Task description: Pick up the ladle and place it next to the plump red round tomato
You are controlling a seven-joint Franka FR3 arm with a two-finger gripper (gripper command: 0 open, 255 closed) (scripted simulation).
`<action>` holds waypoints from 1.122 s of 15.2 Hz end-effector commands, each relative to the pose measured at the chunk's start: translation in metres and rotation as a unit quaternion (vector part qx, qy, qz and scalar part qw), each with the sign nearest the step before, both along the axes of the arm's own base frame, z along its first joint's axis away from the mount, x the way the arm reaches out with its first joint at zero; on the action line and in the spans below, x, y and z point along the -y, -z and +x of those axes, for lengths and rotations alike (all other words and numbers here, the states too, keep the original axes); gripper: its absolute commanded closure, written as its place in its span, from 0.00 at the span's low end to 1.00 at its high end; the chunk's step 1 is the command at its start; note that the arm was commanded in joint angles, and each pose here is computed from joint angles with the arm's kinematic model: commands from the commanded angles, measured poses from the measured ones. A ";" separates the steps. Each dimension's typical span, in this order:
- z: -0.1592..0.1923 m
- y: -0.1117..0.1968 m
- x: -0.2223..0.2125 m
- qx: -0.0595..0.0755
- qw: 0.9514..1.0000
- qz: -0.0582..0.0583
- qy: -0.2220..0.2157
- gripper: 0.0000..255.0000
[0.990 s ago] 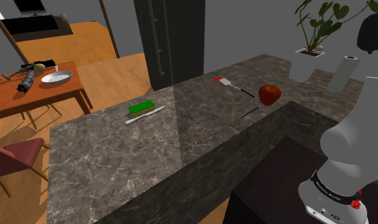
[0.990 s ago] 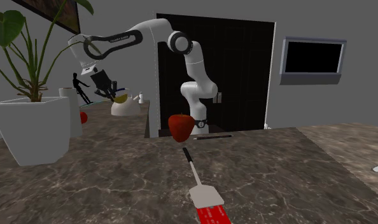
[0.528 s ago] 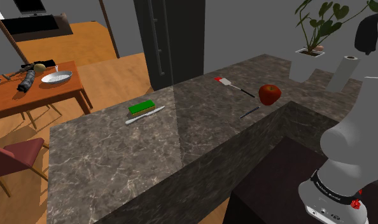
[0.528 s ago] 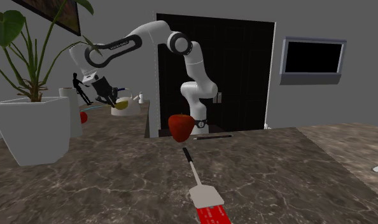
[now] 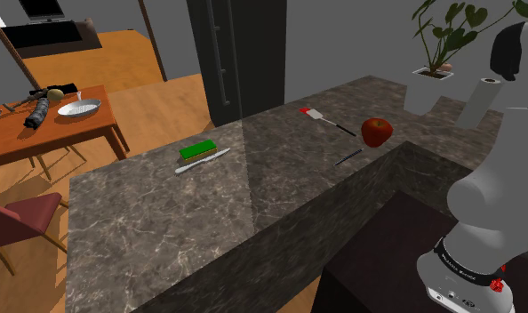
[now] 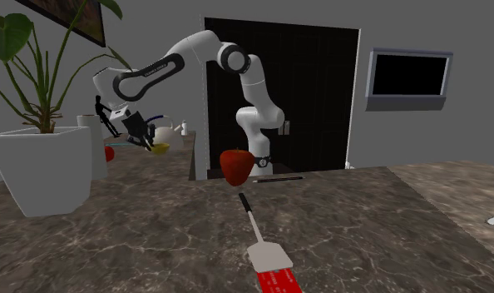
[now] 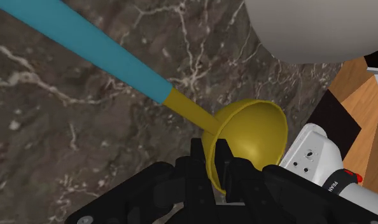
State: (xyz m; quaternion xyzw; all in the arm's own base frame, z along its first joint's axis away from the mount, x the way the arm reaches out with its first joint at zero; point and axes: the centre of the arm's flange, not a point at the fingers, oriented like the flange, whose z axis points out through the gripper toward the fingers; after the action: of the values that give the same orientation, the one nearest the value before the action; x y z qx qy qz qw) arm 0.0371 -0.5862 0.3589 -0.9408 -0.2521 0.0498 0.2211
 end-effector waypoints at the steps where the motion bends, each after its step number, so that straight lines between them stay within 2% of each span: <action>1: 0.000 0.007 0.002 0.000 1.000 0.000 0.000 1.00; 8: 0.000 0.007 0.002 0.000 1.000 0.000 -0.001 1.00; 9: 0.000 0.007 0.002 0.000 1.000 0.000 -0.001 0.00; 14: 0.000 0.007 0.002 0.000 1.000 0.000 -0.001 0.00; 17: 0.008 -0.029 0.018 0.000 1.000 0.000 -0.001 0.00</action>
State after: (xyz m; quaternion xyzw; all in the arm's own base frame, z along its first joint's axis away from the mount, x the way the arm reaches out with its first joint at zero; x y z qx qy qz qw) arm 0.0412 -0.5995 0.3775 -0.9408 -0.2527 0.0500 0.2204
